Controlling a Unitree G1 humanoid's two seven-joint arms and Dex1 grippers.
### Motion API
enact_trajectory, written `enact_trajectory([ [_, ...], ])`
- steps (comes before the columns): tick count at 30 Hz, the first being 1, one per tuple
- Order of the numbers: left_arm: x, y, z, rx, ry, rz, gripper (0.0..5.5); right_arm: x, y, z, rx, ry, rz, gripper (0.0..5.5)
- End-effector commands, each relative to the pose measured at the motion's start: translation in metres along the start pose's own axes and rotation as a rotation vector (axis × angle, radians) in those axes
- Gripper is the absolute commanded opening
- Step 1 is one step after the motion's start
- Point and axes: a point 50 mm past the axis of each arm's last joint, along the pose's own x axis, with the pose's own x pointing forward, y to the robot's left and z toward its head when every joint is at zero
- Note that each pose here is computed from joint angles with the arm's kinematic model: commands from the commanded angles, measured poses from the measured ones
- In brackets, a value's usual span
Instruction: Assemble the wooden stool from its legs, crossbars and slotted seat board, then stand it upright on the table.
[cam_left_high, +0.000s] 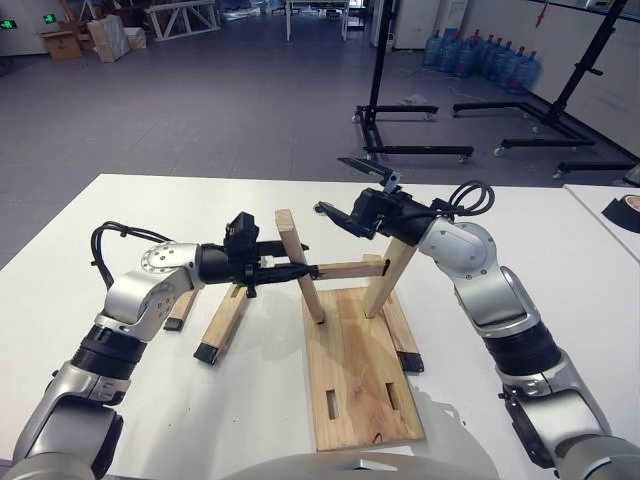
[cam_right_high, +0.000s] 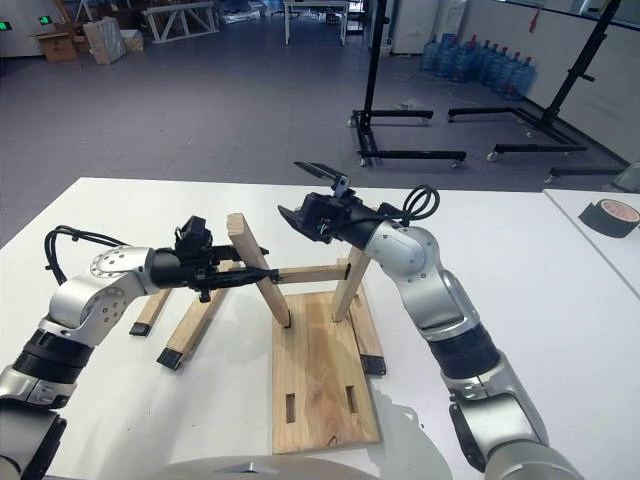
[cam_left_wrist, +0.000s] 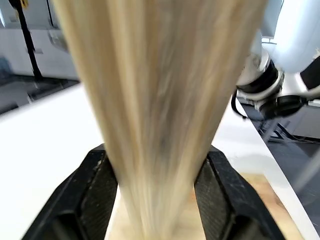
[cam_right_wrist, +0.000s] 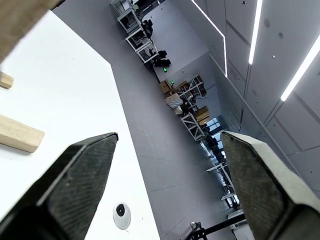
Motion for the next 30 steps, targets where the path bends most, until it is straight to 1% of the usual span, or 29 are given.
enact_trajectory([
  [1, 0.0, 0.001, -0.011, -0.056, 0.038, 0.033, 2.93, 0.0, -0.008, 0.001, -0.014, 0.002, -0.036, 3.79],
  [3, -0.001, 0.003, -0.006, -0.053, 0.016, 0.056, 3.21, -0.001, -0.008, 0.001, -0.027, 0.003, -0.036, 3.79],
  [5, -0.004, 0.003, -0.001, -0.045, -0.004, 0.069, 3.35, -0.001, -0.009, 0.003, -0.039, -0.001, -0.04, 3.79],
  [10, -0.013, 0.002, 0.005, -0.003, -0.017, 0.115, 3.35, -0.002, -0.015, 0.008, -0.052, -0.016, -0.058, 3.79],
  [13, -0.032, -0.004, 0.013, 0.04, -0.054, 0.169, 3.35, -0.003, -0.022, 0.014, -0.023, -0.044, -0.088, 3.79],
  [15, -0.05, -0.007, 0.024, 0.07, -0.117, 0.236, 3.35, -0.007, -0.028, 0.019, 0.097, -0.075, -0.108, 3.79],
  [17, -0.062, -0.008, 0.039, 0.097, -0.211, 0.312, 3.35, -0.019, -0.025, 0.017, 0.194, -0.061, -0.056, 3.79],
  [20, -0.064, -0.013, 0.052, 0.116, -0.306, 0.385, 3.35, -0.041, -0.01, 0.012, 0.361, -0.026, 0.058, 3.79],
  [22, -0.061, -0.019, 0.054, 0.112, -0.344, 0.408, 3.35, -0.062, -0.004, 0.006, 0.537, -0.014, 0.129, 3.79],
  [24, -0.06, -0.021, 0.052, 0.097, -0.365, 0.442, 3.35, -0.089, 0.0, -0.004, 0.749, 0.01, 0.231, 3.79],
  [25, -0.06, -0.022, 0.051, 0.091, -0.375, 0.457, 3.35, -0.101, 0.007, -0.005, 0.84, 0.012, 0.312, 3.79],
  [27, -0.061, -0.021, 0.051, 0.083, -0.394, 0.477, 3.35, -0.115, 0.027, -0.005, 0.956, 0.036, 0.484, 3.79],
  [28, -0.061, -0.02, 0.052, 0.08, -0.4, 0.483, 3.35, -0.119, 0.041, -0.007, 1.01, 0.056, 0.576, 3.79],
  [30, -0.059, -0.018, 0.054, 0.078, -0.401, 0.482, 3.35, -0.123, 0.061, -0.01, 1.062, 0.09, 0.689, 3.79],
])
